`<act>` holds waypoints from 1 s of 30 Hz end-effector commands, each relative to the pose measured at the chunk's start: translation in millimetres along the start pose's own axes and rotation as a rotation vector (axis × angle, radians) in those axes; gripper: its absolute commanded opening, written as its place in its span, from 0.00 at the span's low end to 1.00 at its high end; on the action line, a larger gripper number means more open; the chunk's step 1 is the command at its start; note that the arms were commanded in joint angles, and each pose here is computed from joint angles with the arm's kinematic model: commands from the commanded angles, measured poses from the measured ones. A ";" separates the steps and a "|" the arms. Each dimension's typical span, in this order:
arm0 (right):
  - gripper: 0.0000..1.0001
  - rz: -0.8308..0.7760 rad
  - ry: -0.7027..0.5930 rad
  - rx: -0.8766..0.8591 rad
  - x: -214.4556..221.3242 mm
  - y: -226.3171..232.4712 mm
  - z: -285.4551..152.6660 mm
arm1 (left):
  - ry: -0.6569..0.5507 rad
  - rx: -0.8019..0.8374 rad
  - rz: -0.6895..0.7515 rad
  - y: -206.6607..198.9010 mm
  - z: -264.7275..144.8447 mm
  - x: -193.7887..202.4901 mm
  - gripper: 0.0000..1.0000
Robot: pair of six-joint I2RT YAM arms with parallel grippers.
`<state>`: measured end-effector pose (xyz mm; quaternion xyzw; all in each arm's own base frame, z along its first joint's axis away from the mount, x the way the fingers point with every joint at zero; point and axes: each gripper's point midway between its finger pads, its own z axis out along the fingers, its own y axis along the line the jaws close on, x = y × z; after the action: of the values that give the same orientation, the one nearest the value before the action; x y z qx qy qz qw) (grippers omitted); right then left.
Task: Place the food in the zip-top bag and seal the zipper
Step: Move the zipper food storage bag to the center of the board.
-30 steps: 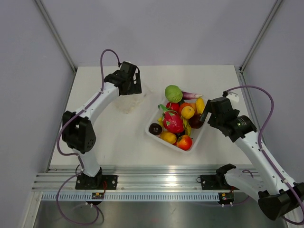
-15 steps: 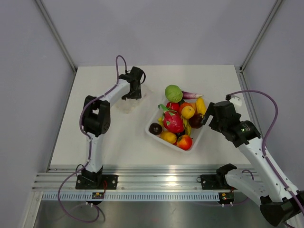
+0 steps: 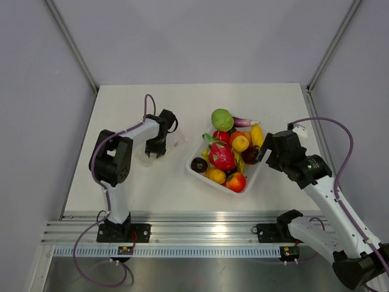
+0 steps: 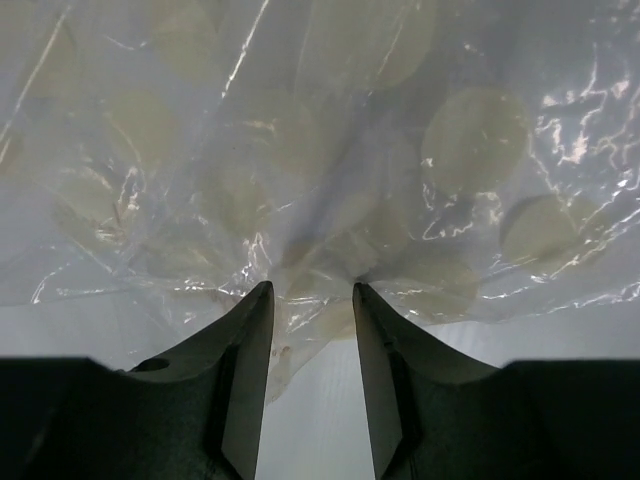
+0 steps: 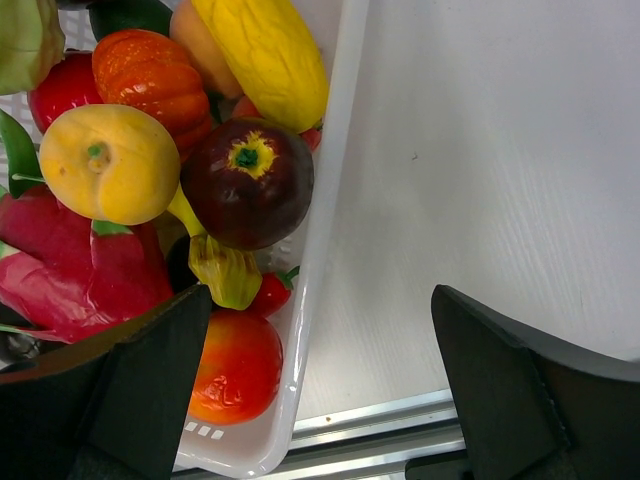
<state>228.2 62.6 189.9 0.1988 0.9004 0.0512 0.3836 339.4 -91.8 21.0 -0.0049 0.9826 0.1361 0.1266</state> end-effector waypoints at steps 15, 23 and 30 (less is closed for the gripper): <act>0.99 0.007 0.006 -0.056 -0.3 13.8 1.7 | -0.261 0.148 -0.231 -0.1 -135.8 -92.6 0.90; 0.99 0.021 -0.015 -0.076 -3.6 10.8 -11.5 | -0.305 0.019 -0.431 -15.3 -103.6 -153.9 0.83; 1.00 0.009 0.000 -0.058 3.4 4.4 -10.1 | -0.266 -0.057 -0.465 -25.1 -58.6 -152.4 0.78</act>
<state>221.6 68.5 194.5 0.1925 0.8986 0.0789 0.3864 458.0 -143.9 87.2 -0.1730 0.9480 0.1198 0.2389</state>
